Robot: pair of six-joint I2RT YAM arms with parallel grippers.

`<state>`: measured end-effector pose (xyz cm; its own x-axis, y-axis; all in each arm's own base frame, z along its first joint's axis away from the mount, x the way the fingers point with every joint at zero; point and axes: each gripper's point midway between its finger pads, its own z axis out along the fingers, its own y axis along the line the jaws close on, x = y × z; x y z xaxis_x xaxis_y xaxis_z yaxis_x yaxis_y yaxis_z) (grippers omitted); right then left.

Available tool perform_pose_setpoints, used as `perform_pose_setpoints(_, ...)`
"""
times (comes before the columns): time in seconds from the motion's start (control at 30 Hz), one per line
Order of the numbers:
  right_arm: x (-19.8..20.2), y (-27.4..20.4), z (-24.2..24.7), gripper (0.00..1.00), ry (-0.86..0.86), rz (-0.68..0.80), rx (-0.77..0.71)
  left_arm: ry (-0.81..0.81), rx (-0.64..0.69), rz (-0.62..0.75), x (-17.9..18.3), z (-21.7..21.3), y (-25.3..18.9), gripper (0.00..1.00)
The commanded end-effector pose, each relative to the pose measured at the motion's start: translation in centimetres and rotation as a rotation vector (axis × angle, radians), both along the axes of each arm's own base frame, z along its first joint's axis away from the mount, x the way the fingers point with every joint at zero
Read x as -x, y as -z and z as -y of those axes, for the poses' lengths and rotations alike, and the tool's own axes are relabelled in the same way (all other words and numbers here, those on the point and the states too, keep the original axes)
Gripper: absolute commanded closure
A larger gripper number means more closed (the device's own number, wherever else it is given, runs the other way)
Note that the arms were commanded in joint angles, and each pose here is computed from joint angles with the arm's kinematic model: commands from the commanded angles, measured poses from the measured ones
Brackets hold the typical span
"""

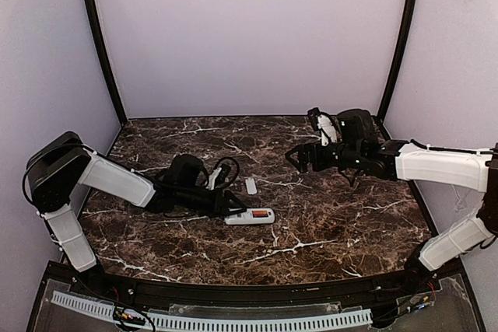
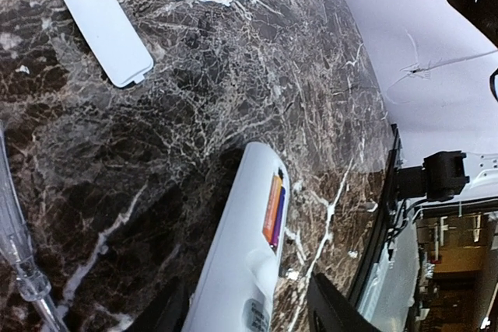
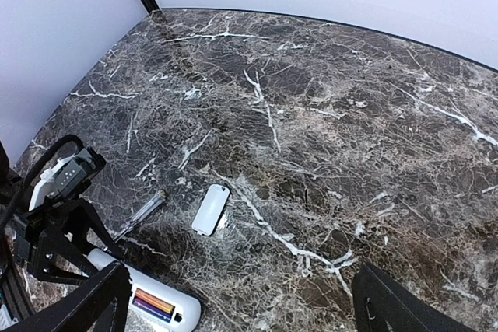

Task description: Unload the batteries from the remote control

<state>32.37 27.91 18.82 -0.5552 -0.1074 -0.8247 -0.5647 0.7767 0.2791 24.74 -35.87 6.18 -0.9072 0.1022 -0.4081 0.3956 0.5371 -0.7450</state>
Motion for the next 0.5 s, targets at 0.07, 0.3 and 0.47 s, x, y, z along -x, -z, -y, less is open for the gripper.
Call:
perform_pose_setpoints(0.07, -0.5, -1.8, 0.2, 0.02, 0.02, 0.034, -0.04, 0.048, -0.159, 0.079, 0.2, -1.7, -0.2, 0.42)
perform_pose_setpoints(0.3, 0.4, -1.9, 1.6, 0.01, 0.052, 0.041, -0.035, 0.07, -0.328, 0.131, 0.6, -4.4, 0.0, 0.38)
perform_pose_setpoints(0.47, 0.6, -1.8, 1.9, 0.01, 0.054, 0.041, -0.028, 0.04, -0.433, 0.202, -0.5, -6.0, -1.1, 0.38)
